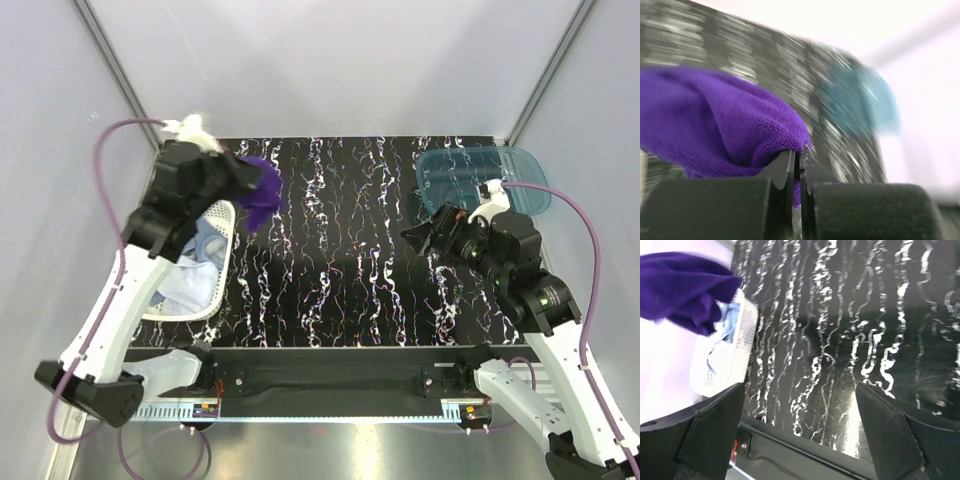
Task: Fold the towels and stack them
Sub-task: Move the towel to the center of the board
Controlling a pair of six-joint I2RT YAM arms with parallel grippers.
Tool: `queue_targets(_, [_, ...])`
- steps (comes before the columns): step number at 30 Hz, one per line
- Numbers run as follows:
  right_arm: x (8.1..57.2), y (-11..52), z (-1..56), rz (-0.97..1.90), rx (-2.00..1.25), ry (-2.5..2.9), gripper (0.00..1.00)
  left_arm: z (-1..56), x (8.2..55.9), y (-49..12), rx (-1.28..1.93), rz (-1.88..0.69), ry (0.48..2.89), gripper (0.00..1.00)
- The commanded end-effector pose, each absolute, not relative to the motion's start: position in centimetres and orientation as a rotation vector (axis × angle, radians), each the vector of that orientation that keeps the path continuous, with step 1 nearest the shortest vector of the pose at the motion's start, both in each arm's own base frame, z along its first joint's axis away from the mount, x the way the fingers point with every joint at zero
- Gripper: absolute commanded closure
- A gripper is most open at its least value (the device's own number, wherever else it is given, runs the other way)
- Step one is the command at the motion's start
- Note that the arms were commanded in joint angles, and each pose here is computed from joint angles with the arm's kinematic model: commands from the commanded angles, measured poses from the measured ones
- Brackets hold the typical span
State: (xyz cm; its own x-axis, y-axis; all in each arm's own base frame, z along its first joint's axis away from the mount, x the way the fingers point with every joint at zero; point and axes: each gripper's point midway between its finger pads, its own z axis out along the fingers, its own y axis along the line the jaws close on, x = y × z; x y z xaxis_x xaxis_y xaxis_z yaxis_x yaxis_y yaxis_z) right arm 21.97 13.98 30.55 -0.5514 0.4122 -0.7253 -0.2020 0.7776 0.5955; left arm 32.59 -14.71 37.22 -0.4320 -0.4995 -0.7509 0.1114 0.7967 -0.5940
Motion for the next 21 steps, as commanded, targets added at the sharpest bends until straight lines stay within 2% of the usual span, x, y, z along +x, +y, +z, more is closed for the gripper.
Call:
queue_targets(1, [22.6,12.4,30.8,0.689,0.202,2.012,0.00,38.5,28.0,-25.6,0.103,-1.096,1.885,1.00])
queue_targets(2, [22.5,12.4,30.0,0.680,0.199,2.040,0.00,37.9,27.5,-27.1,0.136,-1.131,1.875,1.00])
queue_targets(3, [22.4,12.4,29.5,0.676,0.197,2.056,0.00,34.4,26.7,-28.3,0.152,-1.135,1.943,1.00])
queue_targets(4, [22.2,12.6,28.9,0.682,0.191,2.075,0.00,32.9,25.3,-30.1,0.193,-1.173,1.964,0.96])
queue_targets(5, [22.0,12.6,27.9,0.678,0.193,2.102,0.00,30.5,25.1,-30.7,0.188,-1.156,2.011,0.88])
queue_targets(6, [21.9,12.7,27.3,0.681,0.201,2.120,0.00,25.9,24.1,-31.0,0.174,-1.132,2.121,0.87])
queue_targets(8, [21.8,12.6,25.4,0.664,0.219,2.165,0.00,21.3,24.0,-30.5,0.117,-1.075,2.223,0.84])
queue_targets(11, [21.9,12.3,23.0,0.637,0.270,2.215,0.02,14.1,23.3,-28.0,0.031,-0.891,2.391,0.69])
queue_targets(14, [22.1,12.3,20.5,0.616,0.309,2.259,0.05,11.5,23.4,-25.2,0.008,-0.667,2.464,0.62])
queue_targets(15, [22.3,12.0,19.8,0.595,0.347,2.270,0.07,11.3,23.4,-24.6,0.017,-0.628,2.468,0.56])
queue_targets(17, [22.3,11.7,18.2,0.570,0.384,2.295,0.10,12.2,23.5,-23.6,0.015,-0.579,2.443,0.52])
queue_targets(18, [22.6,11.2,17.6,0.531,0.423,2.293,0.12,12.6,23.6,-23.2,0.027,-0.560,2.433,0.46])
queue_targets(21, [22.5,11.6,16.1,0.548,0.451,2.328,0.19,14.8,22.4,-24.4,0.195,-0.661,2.373,0.43])
